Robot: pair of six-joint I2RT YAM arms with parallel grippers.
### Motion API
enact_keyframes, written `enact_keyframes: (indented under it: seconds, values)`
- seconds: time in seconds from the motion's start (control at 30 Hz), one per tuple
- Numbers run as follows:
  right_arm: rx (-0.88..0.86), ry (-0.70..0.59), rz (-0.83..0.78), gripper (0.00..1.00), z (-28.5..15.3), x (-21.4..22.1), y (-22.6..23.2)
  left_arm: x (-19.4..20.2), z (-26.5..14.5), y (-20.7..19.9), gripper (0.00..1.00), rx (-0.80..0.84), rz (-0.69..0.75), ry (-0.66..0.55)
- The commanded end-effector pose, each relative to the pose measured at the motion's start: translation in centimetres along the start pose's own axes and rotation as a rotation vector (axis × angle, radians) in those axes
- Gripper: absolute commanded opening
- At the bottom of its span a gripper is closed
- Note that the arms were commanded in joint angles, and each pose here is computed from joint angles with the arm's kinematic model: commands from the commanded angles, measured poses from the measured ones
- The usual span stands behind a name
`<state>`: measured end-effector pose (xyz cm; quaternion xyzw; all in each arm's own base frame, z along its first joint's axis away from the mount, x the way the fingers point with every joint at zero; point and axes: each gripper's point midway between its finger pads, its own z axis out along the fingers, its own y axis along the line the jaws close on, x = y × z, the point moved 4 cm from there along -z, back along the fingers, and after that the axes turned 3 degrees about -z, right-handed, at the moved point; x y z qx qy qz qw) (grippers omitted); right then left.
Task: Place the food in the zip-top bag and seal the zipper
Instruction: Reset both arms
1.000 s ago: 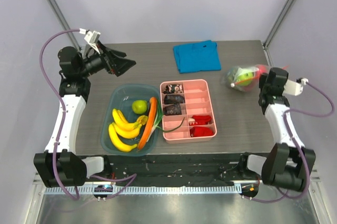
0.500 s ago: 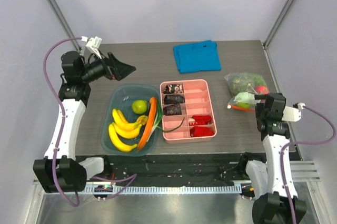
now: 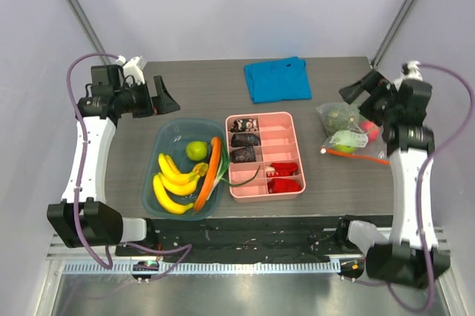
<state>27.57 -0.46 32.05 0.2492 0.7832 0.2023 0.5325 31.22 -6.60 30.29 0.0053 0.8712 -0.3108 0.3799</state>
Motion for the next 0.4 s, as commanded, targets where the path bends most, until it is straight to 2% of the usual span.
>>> enact_keyframes:
  seconds: [0.0,0.17,0.27,0.37]
  values:
    - [-0.113,0.247,-0.325,1.00,4.9,0.6,0.2,2.7,-0.9,4.1,1.00,-0.214,0.036,0.127]
    - [-0.114,0.335,-0.599,1.00,8.0,3.3,1.8,4.6,-1.2,5.7,1.00,-0.271,0.075,0.158]
    - [-0.157,0.342,-0.662,1.00,8.2,4.9,3.9,5.3,-1.2,6.3,1.00,-0.307,0.070,0.181]
    - [-0.172,0.315,-0.675,1.00,8.3,4.2,4.9,4.7,-1.7,6.5,1.00,-0.343,0.081,0.162]
